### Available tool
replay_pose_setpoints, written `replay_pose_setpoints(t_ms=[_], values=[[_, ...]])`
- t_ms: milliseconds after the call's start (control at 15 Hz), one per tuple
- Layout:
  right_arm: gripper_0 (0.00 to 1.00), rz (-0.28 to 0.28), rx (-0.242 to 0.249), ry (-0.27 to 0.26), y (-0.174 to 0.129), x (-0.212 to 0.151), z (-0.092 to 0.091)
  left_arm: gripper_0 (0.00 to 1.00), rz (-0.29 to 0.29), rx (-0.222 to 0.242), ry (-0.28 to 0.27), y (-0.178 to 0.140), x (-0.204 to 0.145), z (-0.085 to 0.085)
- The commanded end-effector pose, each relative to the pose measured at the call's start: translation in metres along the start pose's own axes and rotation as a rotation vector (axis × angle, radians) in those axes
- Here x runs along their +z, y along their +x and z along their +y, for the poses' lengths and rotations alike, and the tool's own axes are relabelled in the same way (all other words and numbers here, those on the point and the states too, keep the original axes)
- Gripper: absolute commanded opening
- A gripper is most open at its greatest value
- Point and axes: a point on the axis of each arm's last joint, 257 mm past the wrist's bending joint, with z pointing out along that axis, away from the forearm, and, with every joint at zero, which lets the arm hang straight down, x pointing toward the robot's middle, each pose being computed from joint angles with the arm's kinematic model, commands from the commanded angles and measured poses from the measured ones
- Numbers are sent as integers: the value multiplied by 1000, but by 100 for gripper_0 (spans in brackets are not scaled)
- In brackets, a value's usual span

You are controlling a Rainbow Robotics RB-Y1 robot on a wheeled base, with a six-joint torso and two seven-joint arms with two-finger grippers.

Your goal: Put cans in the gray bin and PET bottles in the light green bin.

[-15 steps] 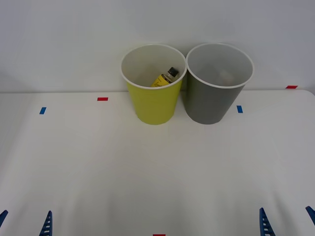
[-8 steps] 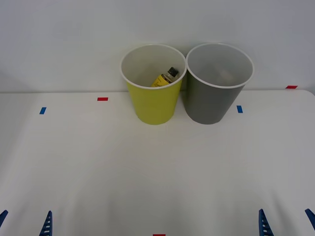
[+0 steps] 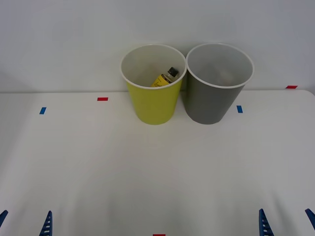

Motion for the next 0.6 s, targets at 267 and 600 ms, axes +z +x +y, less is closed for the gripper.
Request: replay_pose_setpoints(t_ms=[267,600], values=[[100,0,0,0,0,0,0,91,0,0,0,0,0,0],[100,0,0,0,0,0,0,91,0,0,0,0,0,0]])
